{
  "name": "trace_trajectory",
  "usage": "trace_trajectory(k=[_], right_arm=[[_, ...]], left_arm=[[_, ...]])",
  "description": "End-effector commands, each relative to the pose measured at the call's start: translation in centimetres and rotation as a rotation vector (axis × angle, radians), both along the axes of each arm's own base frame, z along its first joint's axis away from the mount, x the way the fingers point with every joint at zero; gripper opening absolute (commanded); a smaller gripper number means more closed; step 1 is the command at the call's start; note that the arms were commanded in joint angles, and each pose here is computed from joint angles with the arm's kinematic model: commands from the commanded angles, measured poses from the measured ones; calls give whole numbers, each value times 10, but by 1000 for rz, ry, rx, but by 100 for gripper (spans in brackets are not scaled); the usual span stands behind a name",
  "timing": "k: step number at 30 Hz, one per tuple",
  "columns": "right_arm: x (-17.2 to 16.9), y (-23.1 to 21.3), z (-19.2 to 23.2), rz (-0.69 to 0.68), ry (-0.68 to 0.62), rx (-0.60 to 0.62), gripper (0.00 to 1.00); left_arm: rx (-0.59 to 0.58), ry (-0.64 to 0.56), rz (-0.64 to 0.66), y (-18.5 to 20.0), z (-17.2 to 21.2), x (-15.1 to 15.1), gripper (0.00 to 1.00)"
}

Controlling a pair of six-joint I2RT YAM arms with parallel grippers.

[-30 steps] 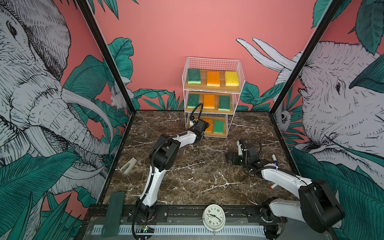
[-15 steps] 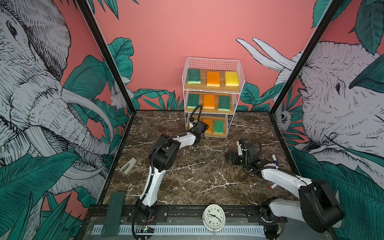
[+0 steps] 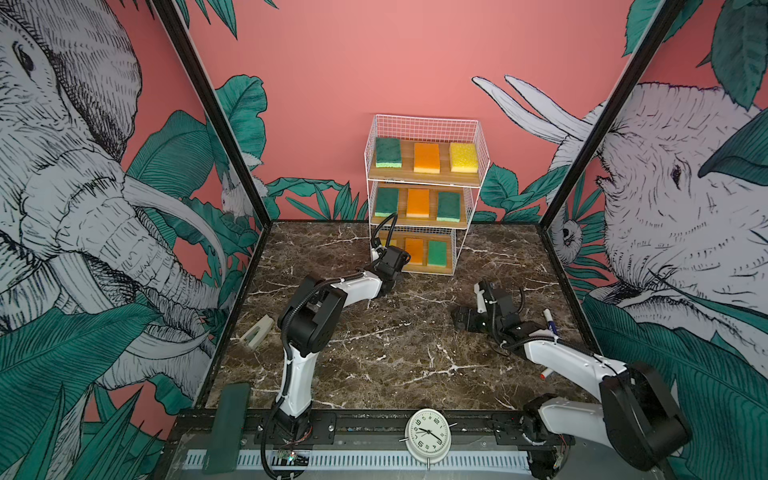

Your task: Place and organize the cleaning sponges onto the shelf

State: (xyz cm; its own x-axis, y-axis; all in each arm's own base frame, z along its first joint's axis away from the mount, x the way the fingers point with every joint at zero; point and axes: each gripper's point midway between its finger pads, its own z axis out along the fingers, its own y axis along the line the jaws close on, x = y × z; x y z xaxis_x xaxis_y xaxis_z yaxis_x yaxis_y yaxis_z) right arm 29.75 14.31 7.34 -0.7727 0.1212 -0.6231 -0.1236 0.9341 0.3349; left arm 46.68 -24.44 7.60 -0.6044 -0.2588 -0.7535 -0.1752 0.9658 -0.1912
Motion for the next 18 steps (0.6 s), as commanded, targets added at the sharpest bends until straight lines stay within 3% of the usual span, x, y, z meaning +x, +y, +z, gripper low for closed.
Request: trace_trajectory(k=[1,7,18], right_arm=[[4,-2,9,-11,-37,11,98],[3,-2,8,-9,-33,8,98],[3,-3,8,-9,-34,-1,98]], left_arm=[[-67,-28,0,-5,14,-1,58],[-96,-25,16,-9,7,3,43],[-128,-23,48,-17,-4,13,27]])
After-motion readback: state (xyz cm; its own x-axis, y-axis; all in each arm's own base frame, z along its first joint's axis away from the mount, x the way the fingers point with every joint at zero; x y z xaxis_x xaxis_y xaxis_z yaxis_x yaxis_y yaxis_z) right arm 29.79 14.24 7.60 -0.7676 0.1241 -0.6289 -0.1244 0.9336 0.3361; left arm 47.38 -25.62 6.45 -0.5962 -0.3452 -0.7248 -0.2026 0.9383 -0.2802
